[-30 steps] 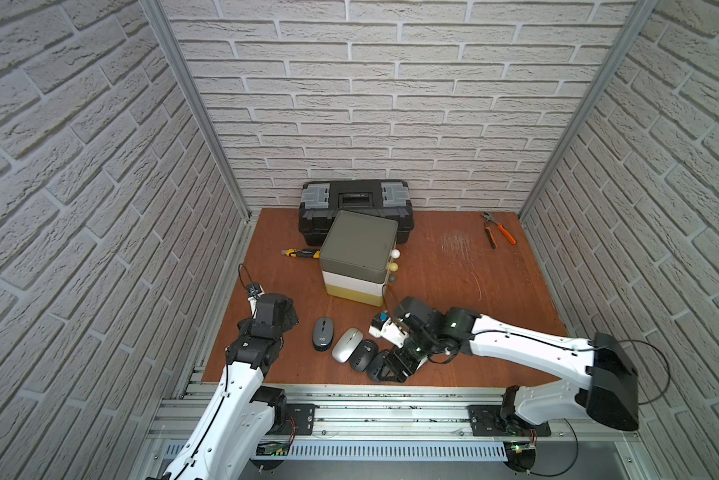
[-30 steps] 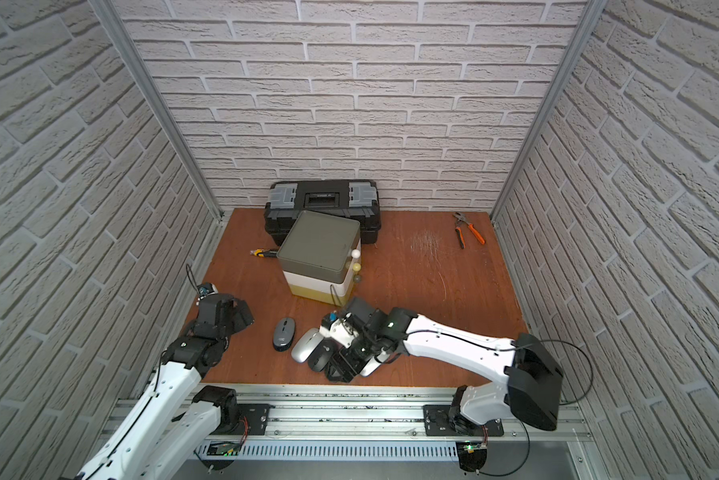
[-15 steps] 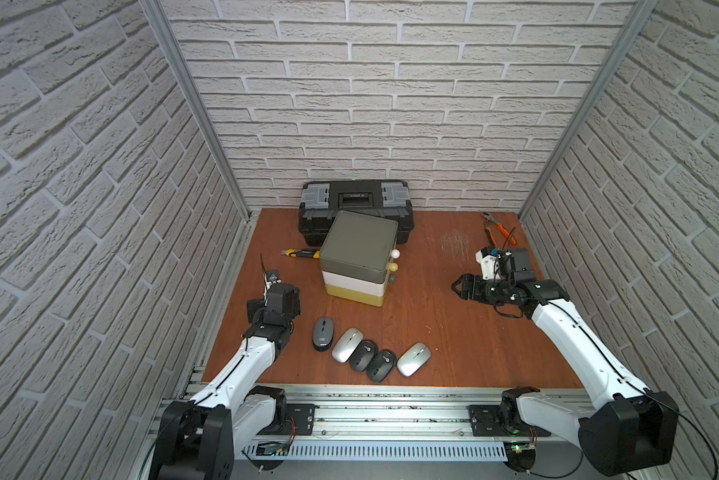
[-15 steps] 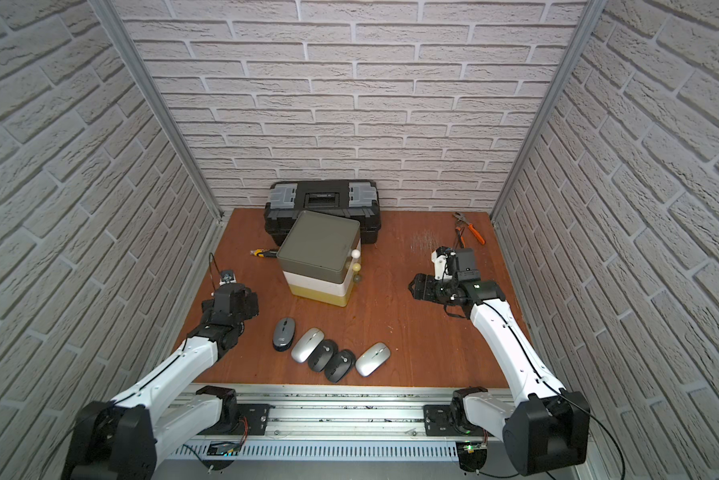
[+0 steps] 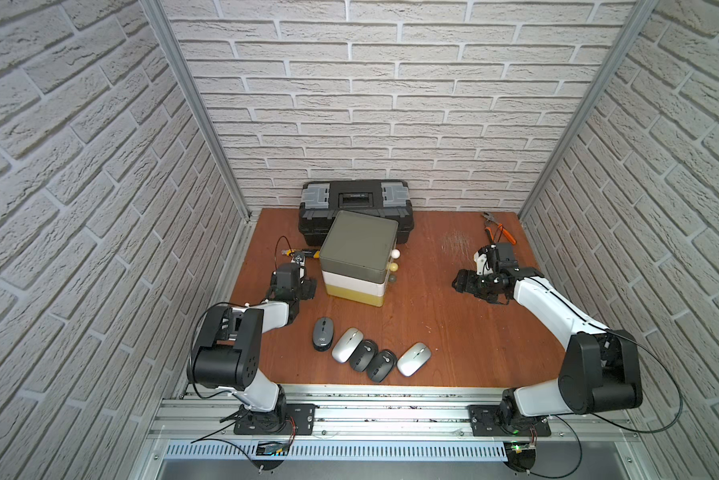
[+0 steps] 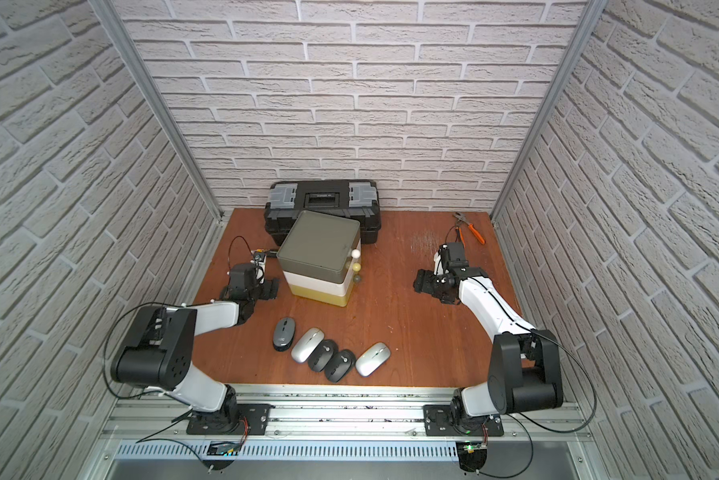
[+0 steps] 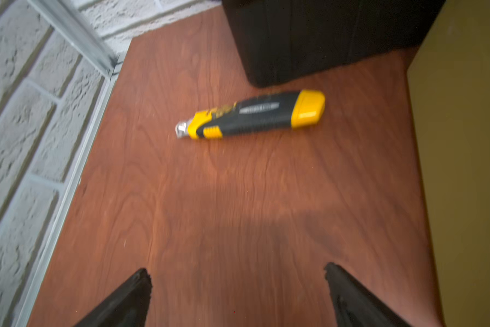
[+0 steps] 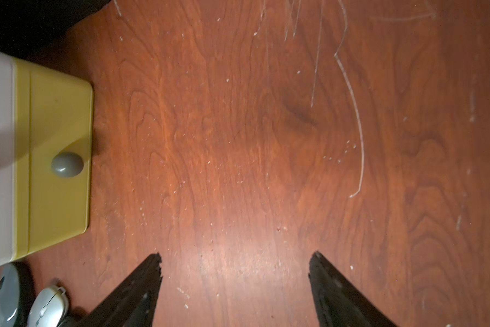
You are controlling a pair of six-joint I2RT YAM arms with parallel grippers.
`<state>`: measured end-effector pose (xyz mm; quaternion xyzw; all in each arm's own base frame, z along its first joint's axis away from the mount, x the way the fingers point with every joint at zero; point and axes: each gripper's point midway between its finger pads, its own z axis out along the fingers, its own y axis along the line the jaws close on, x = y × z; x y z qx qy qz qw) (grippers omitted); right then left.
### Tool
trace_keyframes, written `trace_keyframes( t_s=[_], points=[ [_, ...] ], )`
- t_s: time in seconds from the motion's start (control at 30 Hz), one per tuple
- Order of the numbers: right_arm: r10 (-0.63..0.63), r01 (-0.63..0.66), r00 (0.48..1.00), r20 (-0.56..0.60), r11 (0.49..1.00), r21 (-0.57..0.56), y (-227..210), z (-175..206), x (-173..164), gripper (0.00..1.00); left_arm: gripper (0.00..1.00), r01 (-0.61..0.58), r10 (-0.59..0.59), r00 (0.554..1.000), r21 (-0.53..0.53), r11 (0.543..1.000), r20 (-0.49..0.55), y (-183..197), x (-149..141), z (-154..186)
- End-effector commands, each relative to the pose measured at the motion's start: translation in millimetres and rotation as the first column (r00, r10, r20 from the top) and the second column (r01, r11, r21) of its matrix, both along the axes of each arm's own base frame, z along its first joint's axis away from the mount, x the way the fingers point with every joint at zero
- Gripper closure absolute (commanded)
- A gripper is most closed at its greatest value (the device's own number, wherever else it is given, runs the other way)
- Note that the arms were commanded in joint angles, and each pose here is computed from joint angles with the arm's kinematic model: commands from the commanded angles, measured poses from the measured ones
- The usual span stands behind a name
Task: Take the mice out of the drawer
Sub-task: Reset both arms
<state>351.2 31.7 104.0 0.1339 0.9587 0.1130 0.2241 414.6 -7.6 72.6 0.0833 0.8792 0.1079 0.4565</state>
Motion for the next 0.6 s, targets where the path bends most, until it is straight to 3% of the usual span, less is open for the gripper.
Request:
trace_keyframes(
  t_s=[0.0, 0.2, 0.33, 0.4, 0.43, 0.57],
  points=[
    [-0.056, 0.068, 0.992, 0.116, 0.992, -0.103, -31.0, 7.6, 32.9, 0.16, 0.02, 0.042, -0.042, 0.999, -0.028, 0.999, 0.01, -2.3, 8.8, 6.6],
    [-0.109, 0.167, 0.975, 0.194, 0.935, -0.313, -85.6, 0.5, 54.4, 0.14, 0.02, 0.003, 0.004, 0.993, -0.057, 0.998, 0.121, 8.9, -4.2, 20.7],
    [-0.118, 0.229, 0.949, 0.292, 0.895, -0.384, -106.3, -1.5, 70.4, 0.14, 0.02, -0.039, 0.085, 0.966, -0.185, 0.982, 0.246, 33.6, -22.5, 21.9],
    [-0.102, 0.227, 0.944, 0.314, 0.891, -0.392, -108.8, -7.5, 76.3, 0.14, 0.02, 0.015, 0.053, 0.944, -0.201, 0.979, 0.327, 29.7, -24.3, 22.8],
    [-0.098, 0.227, 0.943, 0.317, 0.889, -0.398, -109.0, -10.9, 76.6, 0.14, 0.02, 0.023, 0.031, 0.963, -0.198, 0.98, 0.266, 26.1, -24.8, 17.4],
    [-0.075, 0.23, 0.921, 0.383, 0.897, -0.378, -102.2, -18.0, 68.4, 0.16, 0.02, -0.048, 0.104, 0.961, -0.217, 0.975, 0.256, 39.9, -18.8, 15.5]
  ],
)
